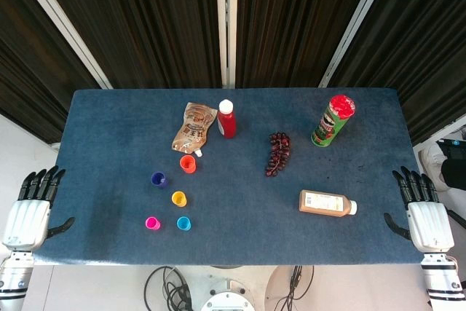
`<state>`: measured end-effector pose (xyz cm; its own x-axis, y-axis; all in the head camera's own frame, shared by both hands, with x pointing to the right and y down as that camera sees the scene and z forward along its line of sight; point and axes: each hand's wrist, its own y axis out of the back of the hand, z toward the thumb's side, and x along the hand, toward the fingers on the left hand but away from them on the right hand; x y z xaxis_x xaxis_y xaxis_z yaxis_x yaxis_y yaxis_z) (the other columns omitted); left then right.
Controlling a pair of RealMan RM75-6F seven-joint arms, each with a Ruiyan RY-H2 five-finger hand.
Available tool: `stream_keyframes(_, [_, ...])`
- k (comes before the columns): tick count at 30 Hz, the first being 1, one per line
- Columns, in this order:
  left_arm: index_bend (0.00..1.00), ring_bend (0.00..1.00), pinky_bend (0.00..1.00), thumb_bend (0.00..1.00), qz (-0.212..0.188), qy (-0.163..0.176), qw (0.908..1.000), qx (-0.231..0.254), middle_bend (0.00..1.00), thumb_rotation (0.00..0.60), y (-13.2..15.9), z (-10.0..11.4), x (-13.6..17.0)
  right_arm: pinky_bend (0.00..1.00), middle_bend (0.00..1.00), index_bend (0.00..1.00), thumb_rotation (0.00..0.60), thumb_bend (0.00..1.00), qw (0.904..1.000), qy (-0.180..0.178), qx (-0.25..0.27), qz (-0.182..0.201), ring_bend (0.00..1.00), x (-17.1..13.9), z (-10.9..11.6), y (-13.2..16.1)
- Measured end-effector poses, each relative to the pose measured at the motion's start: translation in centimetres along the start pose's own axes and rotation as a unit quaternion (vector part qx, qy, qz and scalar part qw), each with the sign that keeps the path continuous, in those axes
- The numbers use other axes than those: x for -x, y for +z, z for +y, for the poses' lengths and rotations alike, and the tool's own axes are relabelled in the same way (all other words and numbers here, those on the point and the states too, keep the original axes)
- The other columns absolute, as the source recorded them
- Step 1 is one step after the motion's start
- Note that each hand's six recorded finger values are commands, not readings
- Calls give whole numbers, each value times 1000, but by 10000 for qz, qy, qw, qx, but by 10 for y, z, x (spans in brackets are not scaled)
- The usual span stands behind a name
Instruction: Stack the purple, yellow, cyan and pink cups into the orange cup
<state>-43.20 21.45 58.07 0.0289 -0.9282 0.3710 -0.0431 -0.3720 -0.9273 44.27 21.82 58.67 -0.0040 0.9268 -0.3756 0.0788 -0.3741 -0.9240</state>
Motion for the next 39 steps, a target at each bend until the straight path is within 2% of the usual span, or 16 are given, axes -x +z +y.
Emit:
stream_keyframes(22, [28,0,0,137,4,-12,10000,-2,16,600,9,3,-6,0,0,0,600,209,10000,7,55,-17,0,3,0,-4])
stream_keyframes(28, [28,0,0,137,-70,-107,9999,32,16,600,14,-1,-11,0,0,0,600,209,10000,38,64,-22,0,2,-1,-5])
stream_keyframes(35, [31,0,0,138,-458,-218,9985,225,28,600,36,-2,-39,0,0,0,600,209,10000,18,77,-9,0,2,-1,-5])
stream_keyframes(39, [76,42,38,138,-767,-275,9960,364,82,600,57,-3,-61,0,0,0,600,209,10000,30,78,19,0,1,0,-4])
